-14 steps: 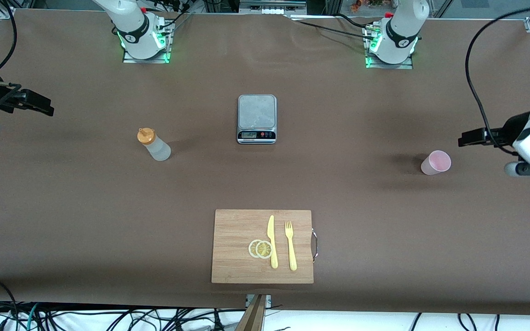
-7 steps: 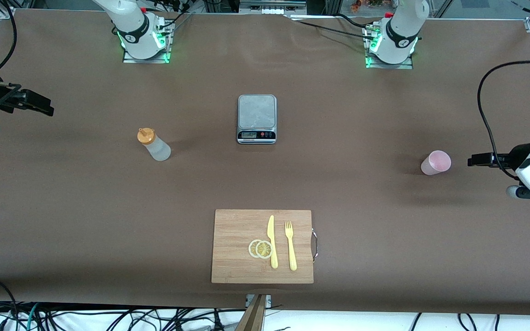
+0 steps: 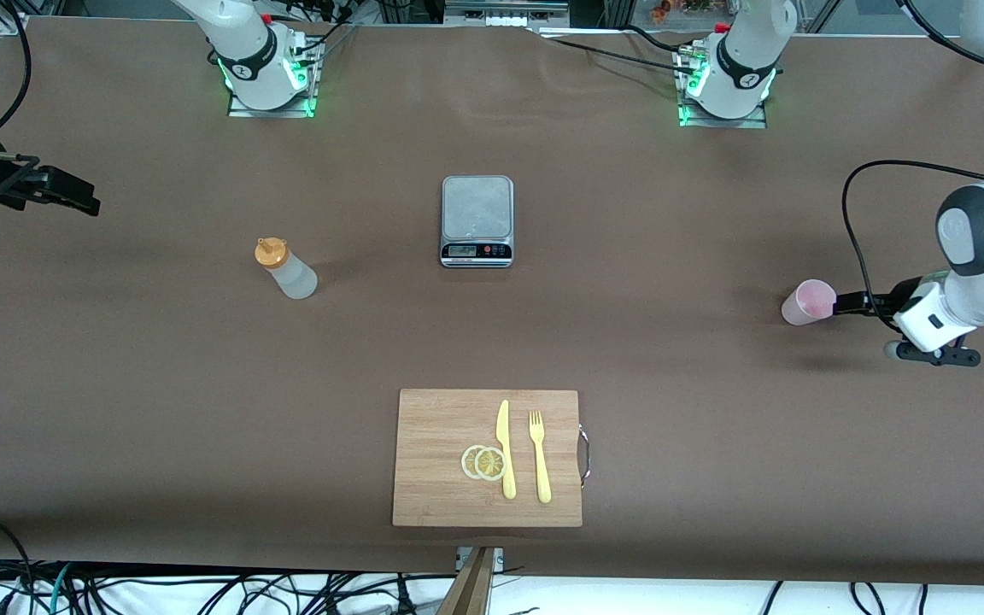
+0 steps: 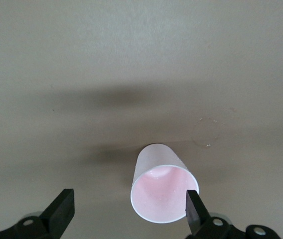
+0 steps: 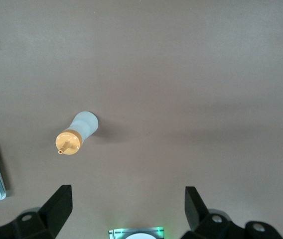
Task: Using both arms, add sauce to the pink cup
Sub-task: 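Reach the left gripper down to the pink cup and grasp it, then carry the pink cup with the left gripper onto the scale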
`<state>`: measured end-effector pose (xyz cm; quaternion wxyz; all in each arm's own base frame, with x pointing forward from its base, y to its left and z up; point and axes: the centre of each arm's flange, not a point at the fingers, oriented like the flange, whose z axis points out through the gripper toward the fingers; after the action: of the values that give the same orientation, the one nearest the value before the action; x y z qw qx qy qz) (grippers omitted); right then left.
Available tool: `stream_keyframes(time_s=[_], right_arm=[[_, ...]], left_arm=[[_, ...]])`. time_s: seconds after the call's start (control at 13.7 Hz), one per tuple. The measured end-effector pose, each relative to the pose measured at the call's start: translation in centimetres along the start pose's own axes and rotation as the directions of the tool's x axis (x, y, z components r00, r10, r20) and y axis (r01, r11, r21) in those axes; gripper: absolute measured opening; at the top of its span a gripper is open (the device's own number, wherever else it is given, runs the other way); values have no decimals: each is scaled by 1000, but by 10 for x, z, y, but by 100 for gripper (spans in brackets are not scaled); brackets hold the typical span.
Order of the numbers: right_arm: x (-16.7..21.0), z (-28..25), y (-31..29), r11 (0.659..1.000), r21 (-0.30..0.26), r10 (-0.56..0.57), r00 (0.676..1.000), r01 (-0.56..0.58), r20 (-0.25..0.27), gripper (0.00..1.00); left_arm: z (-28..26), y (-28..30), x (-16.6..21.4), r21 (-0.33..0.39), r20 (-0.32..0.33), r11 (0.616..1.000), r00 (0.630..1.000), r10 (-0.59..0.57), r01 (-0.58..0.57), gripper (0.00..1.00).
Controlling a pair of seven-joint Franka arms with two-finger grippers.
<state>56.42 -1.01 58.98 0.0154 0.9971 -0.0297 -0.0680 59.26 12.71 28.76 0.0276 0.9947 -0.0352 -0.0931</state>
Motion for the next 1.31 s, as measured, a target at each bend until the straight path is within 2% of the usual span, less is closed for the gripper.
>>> stream_keyframes(time_s=[0.22, 0.58, 1.17, 1.24, 1.31], right_arm=[[0, 0, 0, 1000, 0, 0, 1000, 0, 0, 100], [0, 0, 0, 1000, 0, 0, 1000, 0, 0, 100], [0, 0, 0, 1000, 0, 0, 1000, 0, 0, 100], [0, 0, 0, 1000, 0, 0, 1000, 0, 0, 100], [0, 0, 0, 1000, 0, 0, 1000, 0, 0, 100]], left_arm=[[31, -1, -15, 9, -21, 1000, 1000, 10, -10, 98], [54, -10, -34, 13, -16, 1000, 1000, 4, -4, 94], [51, -5, -33, 15, -22, 1000, 1000, -13, 13, 11], [51, -4, -33, 15, -23, 1000, 1000, -14, 14, 2], [50, -4, -33, 15, -25, 1000, 1000, -15, 15, 2]])
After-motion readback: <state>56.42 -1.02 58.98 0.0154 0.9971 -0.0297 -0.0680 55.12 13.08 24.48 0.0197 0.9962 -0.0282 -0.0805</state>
